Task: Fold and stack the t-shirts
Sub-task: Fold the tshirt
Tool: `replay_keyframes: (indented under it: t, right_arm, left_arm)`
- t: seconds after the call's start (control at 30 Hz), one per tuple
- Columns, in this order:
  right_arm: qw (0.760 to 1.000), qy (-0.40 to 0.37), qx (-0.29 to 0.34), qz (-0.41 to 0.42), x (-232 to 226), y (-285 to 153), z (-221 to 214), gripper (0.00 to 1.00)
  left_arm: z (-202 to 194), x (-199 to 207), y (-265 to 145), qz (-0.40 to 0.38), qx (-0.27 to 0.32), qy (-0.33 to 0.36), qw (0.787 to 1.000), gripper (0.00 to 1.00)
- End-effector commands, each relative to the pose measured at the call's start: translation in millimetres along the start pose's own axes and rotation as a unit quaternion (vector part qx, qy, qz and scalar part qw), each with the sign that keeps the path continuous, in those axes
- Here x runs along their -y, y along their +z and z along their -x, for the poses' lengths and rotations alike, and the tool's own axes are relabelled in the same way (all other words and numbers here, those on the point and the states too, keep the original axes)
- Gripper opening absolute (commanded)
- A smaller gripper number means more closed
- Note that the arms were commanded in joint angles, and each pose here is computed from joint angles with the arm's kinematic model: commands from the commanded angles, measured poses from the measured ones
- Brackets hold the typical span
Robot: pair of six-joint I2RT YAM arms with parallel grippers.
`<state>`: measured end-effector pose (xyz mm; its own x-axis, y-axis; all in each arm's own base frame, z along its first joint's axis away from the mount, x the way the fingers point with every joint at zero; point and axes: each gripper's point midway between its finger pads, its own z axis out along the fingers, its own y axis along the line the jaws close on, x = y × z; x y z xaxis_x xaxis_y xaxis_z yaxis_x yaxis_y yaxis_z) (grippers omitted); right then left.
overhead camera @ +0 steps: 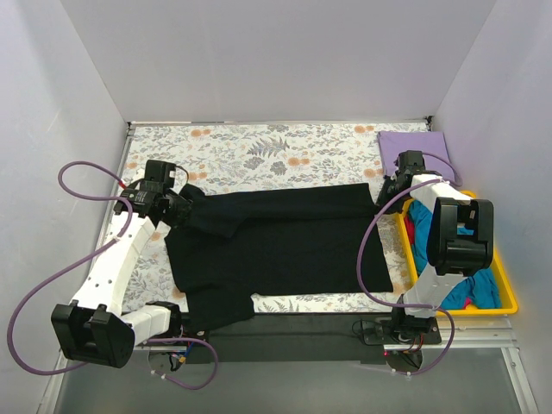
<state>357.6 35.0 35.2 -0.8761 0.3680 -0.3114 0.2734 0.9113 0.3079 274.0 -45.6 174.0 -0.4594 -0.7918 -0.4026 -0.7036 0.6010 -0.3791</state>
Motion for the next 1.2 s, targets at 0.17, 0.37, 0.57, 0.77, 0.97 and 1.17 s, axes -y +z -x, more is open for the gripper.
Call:
replay_keyframes:
  t: [0.17,0.37,0.57,0.77,0.97,1.17]
  right_arm:
    - [1.0,-0.009,0.0,0.002,-0.6,-7.9,1.1,0.2]
    - [0.999,-0.024,0.026,0.01,-8.4,-21.4,14.7,0.39]
    - [0.995,-0.062,0.077,0.006,-26.8,-41.9,41.2,0.5]
    - [0.982,-0.154,0.103,0.041,-78.8,-49.6,43.9,0.53]
    - [0.975,-0.171,0.116,0.086,-106.6,-34.1,47.0,0.5]
    - [0.97,-0.18,0.12,0.112,-119.7,-11.7,60.7,0.49]
  left_arm:
    - [-10.3,-23.6,5.9,0.026,-0.005,-0.002,1.0,0.0]
    - [-23.8,-41.3,12.9,0.036,-0.014,-0.012,0.999,0.09]
    - [-12.4,-50.8,6.0,0.049,0.021,-0.014,0.998,0.53]
    - [8.5,-38.7,12.2,0.032,0.067,0.023,0.997,0.73]
    - [26.6,-7.0,50.8,-0.004,0.103,0.088,0.991,0.73]
    - [56.6,19.3,94.1,-0.017,0.118,0.072,0.99,0.73]
